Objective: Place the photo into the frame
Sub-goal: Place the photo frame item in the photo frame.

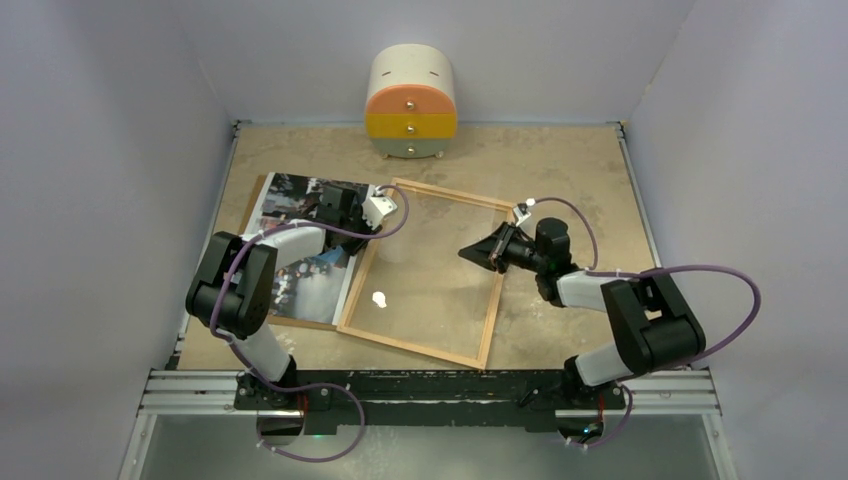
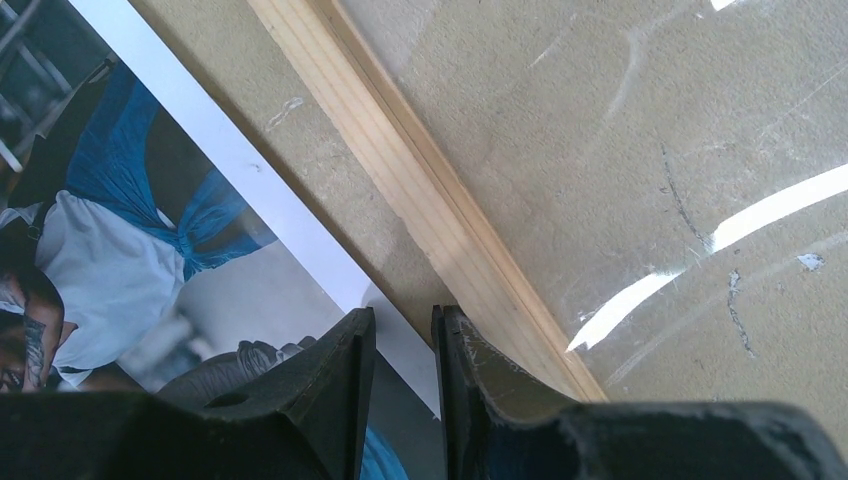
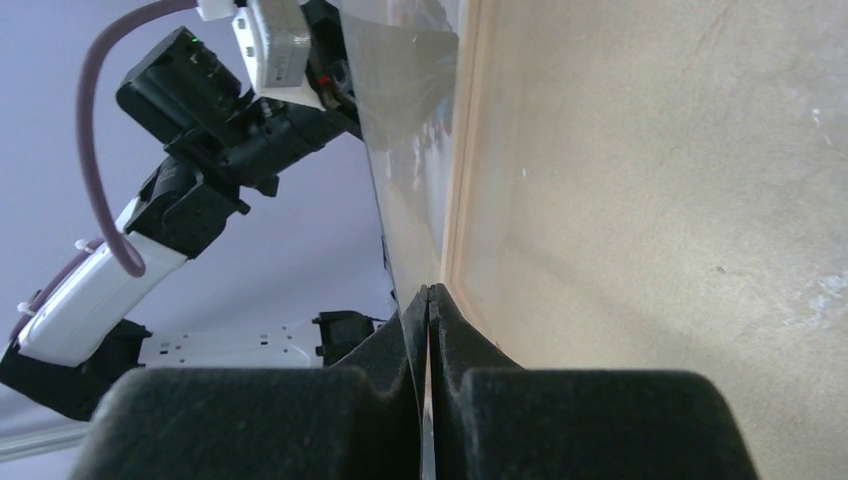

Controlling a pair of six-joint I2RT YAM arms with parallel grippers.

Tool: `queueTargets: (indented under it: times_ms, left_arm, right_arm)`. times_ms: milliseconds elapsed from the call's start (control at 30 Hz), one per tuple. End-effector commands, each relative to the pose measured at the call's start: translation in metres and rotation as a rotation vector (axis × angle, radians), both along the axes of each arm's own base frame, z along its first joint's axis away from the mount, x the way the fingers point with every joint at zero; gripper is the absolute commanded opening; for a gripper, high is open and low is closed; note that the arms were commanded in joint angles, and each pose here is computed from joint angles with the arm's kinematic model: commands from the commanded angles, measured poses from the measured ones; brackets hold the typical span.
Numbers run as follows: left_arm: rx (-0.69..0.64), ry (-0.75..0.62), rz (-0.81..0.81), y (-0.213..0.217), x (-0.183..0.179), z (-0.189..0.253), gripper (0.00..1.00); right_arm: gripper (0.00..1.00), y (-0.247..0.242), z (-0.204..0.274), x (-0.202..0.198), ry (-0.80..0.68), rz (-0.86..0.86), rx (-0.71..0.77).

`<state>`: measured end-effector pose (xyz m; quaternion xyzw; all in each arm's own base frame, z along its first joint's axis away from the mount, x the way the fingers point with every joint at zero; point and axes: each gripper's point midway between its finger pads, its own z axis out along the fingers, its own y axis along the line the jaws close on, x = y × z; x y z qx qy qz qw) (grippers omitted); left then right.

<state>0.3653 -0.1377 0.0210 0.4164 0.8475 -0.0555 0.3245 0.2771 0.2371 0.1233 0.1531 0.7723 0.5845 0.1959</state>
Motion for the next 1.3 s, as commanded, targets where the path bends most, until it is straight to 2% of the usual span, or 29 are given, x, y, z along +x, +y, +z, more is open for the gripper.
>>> queueTargets:
  times_ms: [0,167,233,333,367,767,867,1033,1267]
  left_arm:
    - [0.031,0.157,-0.036,0.003,-0.043,-0.026,0.31]
    - [0.031,0.158,-0.034,0.003,-0.042,-0.025,0.31]
    - [0.030,0.156,-0.033,0.003,-0.041,-0.025,0.31]
    - [0.030,0.156,-0.031,0.003,-0.041,-0.025,0.31]
    - [0.031,0.157,-0.031,0.003,-0.041,-0.025,0.31]
    - [0.028,0.155,-0.031,0.002,-0.040,-0.025,0.30]
    - [0.030,0.153,-0.033,0.003,-0.041,-0.026,0.30]
    - [0.034,0.154,-0.034,0.004,-0.042,-0.027,0.30]
    - [0.036,0.154,-0.033,0.004,-0.042,-0.028,0.30]
  right_arm:
    - [0.02,-0.001,-0.015,-0.009,0.024,0.026,-0.041]
    - [0.04,-0.003,-0.026,-0.009,0.035,0.029,-0.079]
    - [0.09,-0.004,-0.031,-0.007,0.042,0.029,-0.112]
    - [0.34,-0.006,-0.038,-0.001,0.043,0.031,-0.172]
    - [0.39,-0.008,-0.041,0.002,0.039,0.027,-0.203]
    - [0.82,-0.023,-0.053,0.006,0.020,0.023,-0.459]
    - [0.96,-0.033,-0.055,0.008,0.017,0.005,-0.542]
    - [0.99,-0.042,-0.051,0.012,0.000,-0.015,-0.600]
    - [0.98,-0.038,-0.048,0.011,0.000,-0.005,-0.578]
